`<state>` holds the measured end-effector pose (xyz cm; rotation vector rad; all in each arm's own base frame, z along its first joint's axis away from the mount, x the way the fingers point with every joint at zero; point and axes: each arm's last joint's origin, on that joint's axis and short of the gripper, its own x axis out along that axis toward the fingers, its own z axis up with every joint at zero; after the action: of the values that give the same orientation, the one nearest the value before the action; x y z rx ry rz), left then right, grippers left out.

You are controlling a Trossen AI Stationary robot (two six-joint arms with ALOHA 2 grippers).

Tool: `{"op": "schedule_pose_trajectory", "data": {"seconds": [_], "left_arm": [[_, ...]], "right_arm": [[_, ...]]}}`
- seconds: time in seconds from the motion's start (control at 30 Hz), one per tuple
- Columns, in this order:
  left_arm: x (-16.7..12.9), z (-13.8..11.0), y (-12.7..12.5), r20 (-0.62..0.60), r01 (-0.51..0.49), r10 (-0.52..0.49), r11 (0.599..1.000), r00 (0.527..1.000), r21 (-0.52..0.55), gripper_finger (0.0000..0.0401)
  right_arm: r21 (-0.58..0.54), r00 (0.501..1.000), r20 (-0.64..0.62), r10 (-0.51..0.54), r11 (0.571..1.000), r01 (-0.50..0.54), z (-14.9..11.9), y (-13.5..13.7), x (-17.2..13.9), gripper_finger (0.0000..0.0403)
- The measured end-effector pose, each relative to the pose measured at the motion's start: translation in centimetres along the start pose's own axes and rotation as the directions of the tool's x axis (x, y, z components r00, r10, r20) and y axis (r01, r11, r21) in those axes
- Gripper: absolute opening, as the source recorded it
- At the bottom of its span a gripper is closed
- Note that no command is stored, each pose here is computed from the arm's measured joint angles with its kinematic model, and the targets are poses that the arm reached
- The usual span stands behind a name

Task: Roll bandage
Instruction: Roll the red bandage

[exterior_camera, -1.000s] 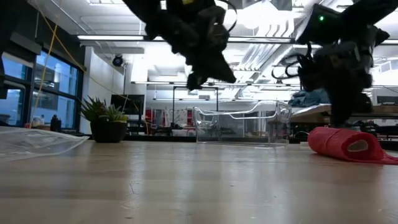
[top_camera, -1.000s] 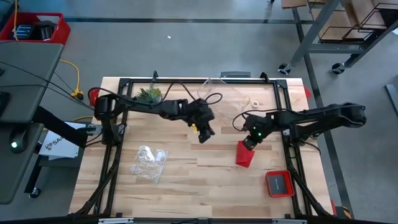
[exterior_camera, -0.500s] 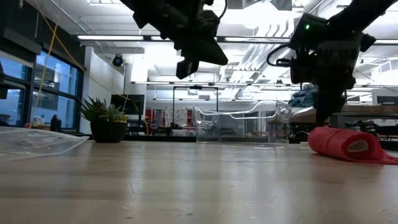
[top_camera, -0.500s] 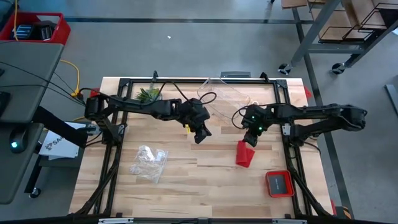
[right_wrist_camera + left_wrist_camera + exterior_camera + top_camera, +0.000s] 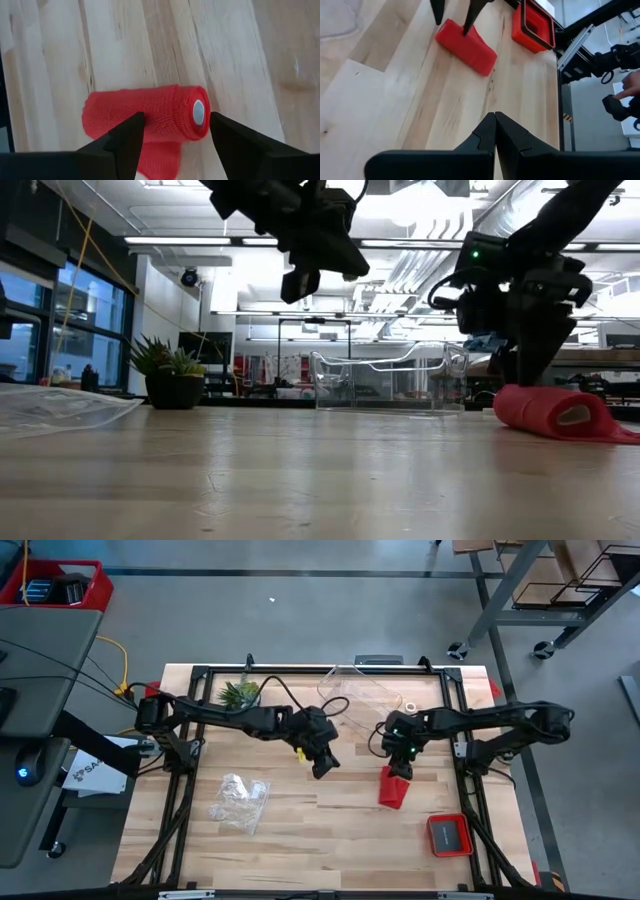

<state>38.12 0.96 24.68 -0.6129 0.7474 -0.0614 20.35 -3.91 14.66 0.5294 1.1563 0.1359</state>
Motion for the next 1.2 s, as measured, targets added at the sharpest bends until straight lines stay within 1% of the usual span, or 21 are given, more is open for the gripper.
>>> {"op": "schedule_pose_trajectory", "data": {"seconds": [0.27, 0.37, 0.43, 0.47, 0.53, 0.6, 0.63, 0.67, 0.77, 0.83, 0.9, 0.97, 1.03, 1.13, 1.2], "left_arm": [[0.2, -0.6, -0.6, -0.028, -0.003, 0.003, 1.000, 1.000, 0.000, 0.0000], [0.3, -0.7, -0.6, -0.034, -0.013, 0.013, 1.000, 0.999, -0.002, 0.0000], [0.3, -0.7, -0.5, -0.028, -0.023, 0.023, 1.000, 0.999, 0.009, 0.0000], [0.2, -0.7, -0.5, -0.026, -0.025, 0.026, 0.999, 0.999, 0.022, 0.0000], [-0.1, -0.5, -0.4, -0.020, -0.029, 0.030, 0.998, 0.999, 0.048, 0.0000], [-0.8, -0.3, -0.5, -0.008, -0.043, 0.044, 0.996, 0.999, 0.082, 0.0000], [-1.4, -0.3, -0.6, -0.003, -0.064, 0.065, 0.993, 0.998, 0.099, 0.0000], [-2.0, -0.3, -0.6, -0.001, -0.093, 0.094, 0.989, 0.996, 0.117, 0.0000], [-3.9, -0.6, -0.5, -0.008, -0.193, 0.197, 0.967, 0.980, 0.167, 0.0000], [-5.2, -0.8, -0.5, -0.016, -0.248, 0.255, 0.950, 0.967, 0.190, 0.0000], [-6.4, -1.0, -0.4, -0.028, -0.283, 0.294, 0.938, 0.955, 0.201, 0.0000], [-7.0, -1.4, -0.4, -0.025, -0.290, 0.301, 0.935, 0.953, 0.203, 0.0000], [-7.4, -2.4, 0.0, -0.028, -0.294, 0.303, 0.939, 0.953, 0.178, 0.0000], [-7.8, -4.4, 0.5, -0.021, -0.286, 0.290, 0.952, 0.957, 0.107, 0.0000], [-7.9, -6.2, 0.9, -0.027, -0.279, 0.280, 0.959, 0.960, 0.052, 0.0000]], "right_arm": [[-0.008, 0.999, -0.008, 0.031, 0.999, -0.031, 0.3, -0.3, 0.7, 0.0218], [-0.005, 0.999, -0.010, 0.034, 0.999, -0.034, 0.3, -0.3, 0.9, 0.0206], [0.006, 0.999, -0.012, 0.039, 0.999, -0.039, 0.4, -0.4, 1.0, 0.0180], [0.008, 0.999, -0.010, 0.039, 0.999, -0.039, 0.4, -0.3, 1.0, 0.0159], [0.025, 0.999, -0.010, 0.039, 0.999, -0.039, 0.4, -0.3, 1.0, 0.0106], [0.040, 0.998, -0.010, 0.057, 0.998, -0.056, 0.4, -0.3, 0.9, 0.0043], [0.055, 0.998, -0.011, 0.065, 0.996, -0.064, 0.4, -0.2, 0.9, 0.0024], [0.070, 0.997, -0.015, 0.071, 0.995, -0.070, 0.4, -0.2, 0.9, 0.0017], [0.128, 0.997, -0.004, 0.083, 0.988, -0.081, 0.8, 0.0, 0.7, 0.0012], [0.162, 0.996, 0.030, 0.089, 0.982, -0.093, 1.4, 0.2, 0.5, 0.0003], [0.192, 0.992, 0.069, 0.104, 0.975, -0.115, 2.0, 0.3, 0.4, 0.0003], [0.219, 0.988, 0.108, 0.113, 0.966, -0.134, 2.5, 0.5, 0.3, 0.0001], [0.262, 0.983, 0.143, 0.119, 0.953, -0.154, 2.8, 0.5, 0.2, 0.0000], [0.290, 0.975, 0.184, 0.126, 0.940, -0.177, 3.3, 0.9, 0.3, 0.0000], [0.297, 0.969, 0.208, 0.131, 0.936, -0.190, 3.6, 1.3, 0.5, 0.0000]]}}
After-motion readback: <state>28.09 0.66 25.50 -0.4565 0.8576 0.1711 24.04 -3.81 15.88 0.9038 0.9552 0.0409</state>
